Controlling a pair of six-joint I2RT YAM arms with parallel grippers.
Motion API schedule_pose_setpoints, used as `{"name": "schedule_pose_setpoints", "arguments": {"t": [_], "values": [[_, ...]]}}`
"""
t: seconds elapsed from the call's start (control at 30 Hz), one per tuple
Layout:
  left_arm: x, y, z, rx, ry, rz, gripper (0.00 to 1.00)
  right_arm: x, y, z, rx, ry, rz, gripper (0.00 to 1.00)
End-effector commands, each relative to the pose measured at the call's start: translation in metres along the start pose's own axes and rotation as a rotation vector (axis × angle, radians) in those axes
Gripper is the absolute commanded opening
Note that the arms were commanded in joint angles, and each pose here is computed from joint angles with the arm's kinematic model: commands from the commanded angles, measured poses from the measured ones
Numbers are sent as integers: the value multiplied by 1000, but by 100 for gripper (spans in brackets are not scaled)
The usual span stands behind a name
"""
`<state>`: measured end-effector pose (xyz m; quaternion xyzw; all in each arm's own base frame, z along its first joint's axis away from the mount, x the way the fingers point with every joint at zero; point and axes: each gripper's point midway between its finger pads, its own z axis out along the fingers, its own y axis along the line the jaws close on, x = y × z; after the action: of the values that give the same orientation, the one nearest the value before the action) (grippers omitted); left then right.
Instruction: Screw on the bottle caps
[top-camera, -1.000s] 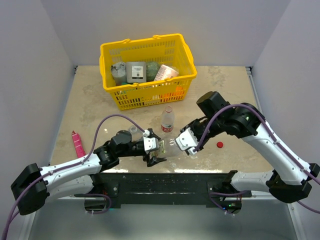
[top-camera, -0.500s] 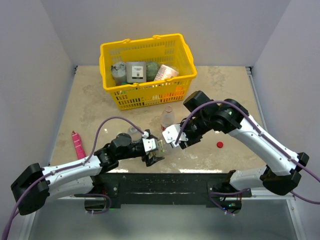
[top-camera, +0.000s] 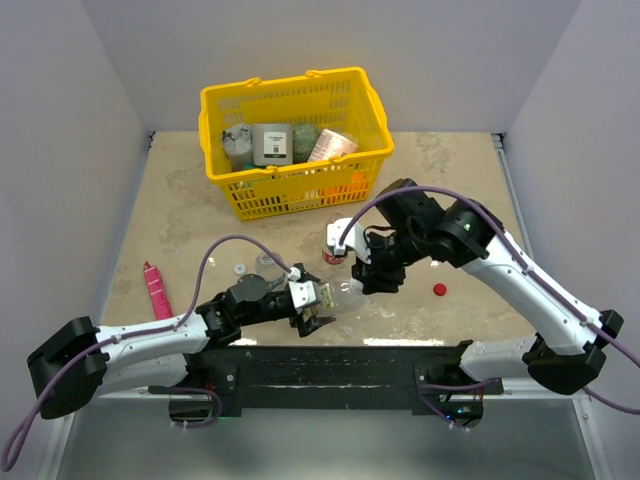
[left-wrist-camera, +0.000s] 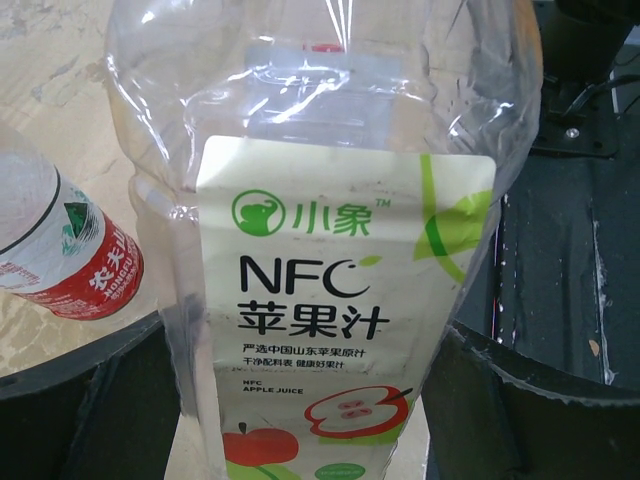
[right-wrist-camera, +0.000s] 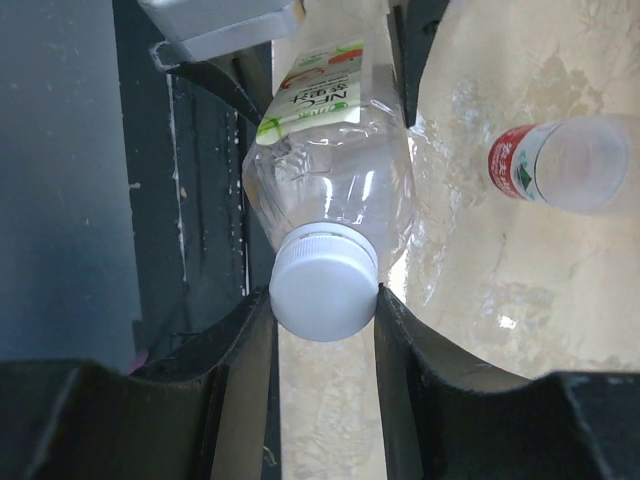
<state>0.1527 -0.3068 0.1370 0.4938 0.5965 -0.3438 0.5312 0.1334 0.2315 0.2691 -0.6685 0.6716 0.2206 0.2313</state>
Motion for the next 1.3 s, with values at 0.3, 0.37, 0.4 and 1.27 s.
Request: {"name": "schedule_pose_setpoints", "arguments": {"t": [0.3,0.37,0.4,1.27], "values": [[-95,42,-7,-204,-345,-145,0,16,0,-20,61,-24,224,21],[-101,44,-7,-207,-360,-117,0,16,-3,-22,66,-29,243,21],[-107,46,-7,-212,-376,-109,0,17,-4,-22,66,-29,250,22],[-101,44,-11,-218,-375,-71,0,14,-10,-16,9,-33,337,25]]}}
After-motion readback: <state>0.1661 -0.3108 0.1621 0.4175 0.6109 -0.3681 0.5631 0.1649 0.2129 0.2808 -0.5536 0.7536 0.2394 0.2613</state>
